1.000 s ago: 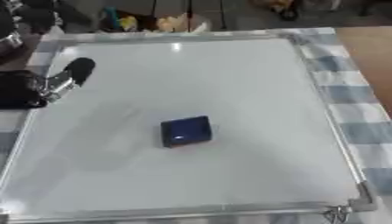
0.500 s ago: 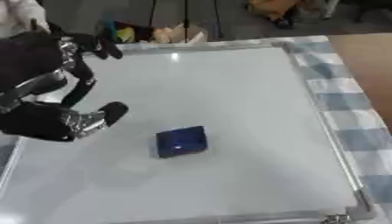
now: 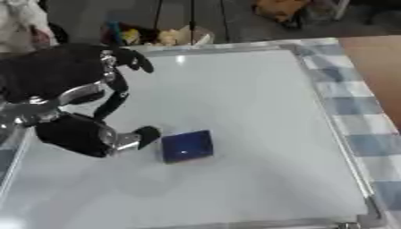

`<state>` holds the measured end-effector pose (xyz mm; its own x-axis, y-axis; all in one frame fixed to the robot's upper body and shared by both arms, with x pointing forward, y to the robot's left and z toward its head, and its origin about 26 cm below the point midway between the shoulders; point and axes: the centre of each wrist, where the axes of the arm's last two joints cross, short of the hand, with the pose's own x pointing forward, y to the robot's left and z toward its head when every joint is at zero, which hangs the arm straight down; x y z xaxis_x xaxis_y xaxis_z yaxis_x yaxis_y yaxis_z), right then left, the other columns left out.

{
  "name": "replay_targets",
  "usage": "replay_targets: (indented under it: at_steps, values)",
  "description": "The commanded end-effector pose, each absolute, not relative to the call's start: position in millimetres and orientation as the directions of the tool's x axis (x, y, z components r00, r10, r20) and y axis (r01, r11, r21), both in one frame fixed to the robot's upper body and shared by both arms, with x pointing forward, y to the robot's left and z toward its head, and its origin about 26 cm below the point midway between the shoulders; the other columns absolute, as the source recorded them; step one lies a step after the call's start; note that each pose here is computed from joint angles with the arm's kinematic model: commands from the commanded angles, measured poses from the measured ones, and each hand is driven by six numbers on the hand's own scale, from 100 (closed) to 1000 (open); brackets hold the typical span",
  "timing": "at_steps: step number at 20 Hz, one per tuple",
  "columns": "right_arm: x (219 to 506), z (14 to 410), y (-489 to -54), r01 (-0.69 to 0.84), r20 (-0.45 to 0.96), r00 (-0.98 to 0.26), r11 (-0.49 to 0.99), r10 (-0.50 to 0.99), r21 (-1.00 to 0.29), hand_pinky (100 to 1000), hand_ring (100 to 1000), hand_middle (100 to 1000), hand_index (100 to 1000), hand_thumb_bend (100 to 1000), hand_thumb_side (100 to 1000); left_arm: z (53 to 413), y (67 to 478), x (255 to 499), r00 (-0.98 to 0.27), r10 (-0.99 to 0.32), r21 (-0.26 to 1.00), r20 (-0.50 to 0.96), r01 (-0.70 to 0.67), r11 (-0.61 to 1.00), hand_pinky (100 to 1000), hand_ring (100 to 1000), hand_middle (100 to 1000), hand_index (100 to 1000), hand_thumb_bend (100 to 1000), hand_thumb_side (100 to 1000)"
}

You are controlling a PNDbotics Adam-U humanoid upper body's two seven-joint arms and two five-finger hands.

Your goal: Wipe the whiteboard clean with a brush.

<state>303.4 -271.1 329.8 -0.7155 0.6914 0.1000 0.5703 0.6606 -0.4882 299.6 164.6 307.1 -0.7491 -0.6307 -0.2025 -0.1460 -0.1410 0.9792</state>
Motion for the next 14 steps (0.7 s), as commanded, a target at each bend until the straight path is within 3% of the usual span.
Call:
replay_targets:
  at_steps: [1,3,8,14]
  values:
    - [299,338,-270,0.576,0.073,-0.726,0.661,0.684,-0.481,817,861,817,873,111,1000,314,156,294,-0.744,-0.631,0.975,-0.221,-0.160,-0.152,670,841,790,202,467,868]
    - [299,337,-270,0.574,0.075,-0.726,0.663,0.683,-0.480,817,858,814,866,112,1000,314,151,293,-0.741,-0.638,0.978,-0.210,-0.150,-0.147,617,811,761,159,494,843]
    - [299,336,-271,0.572,0.083,-0.727,0.668,0.681,-0.476,816,855,811,857,111,1000,309,141,291,-0.737,-0.651,0.983,-0.181,-0.143,-0.112,588,801,745,109,552,833]
    - [299,336,-270,0.567,0.088,-0.729,0.671,0.679,-0.478,815,849,806,858,111,1000,306,133,289,-0.738,-0.647,0.981,-0.194,-0.142,-0.133,615,819,738,154,563,772]
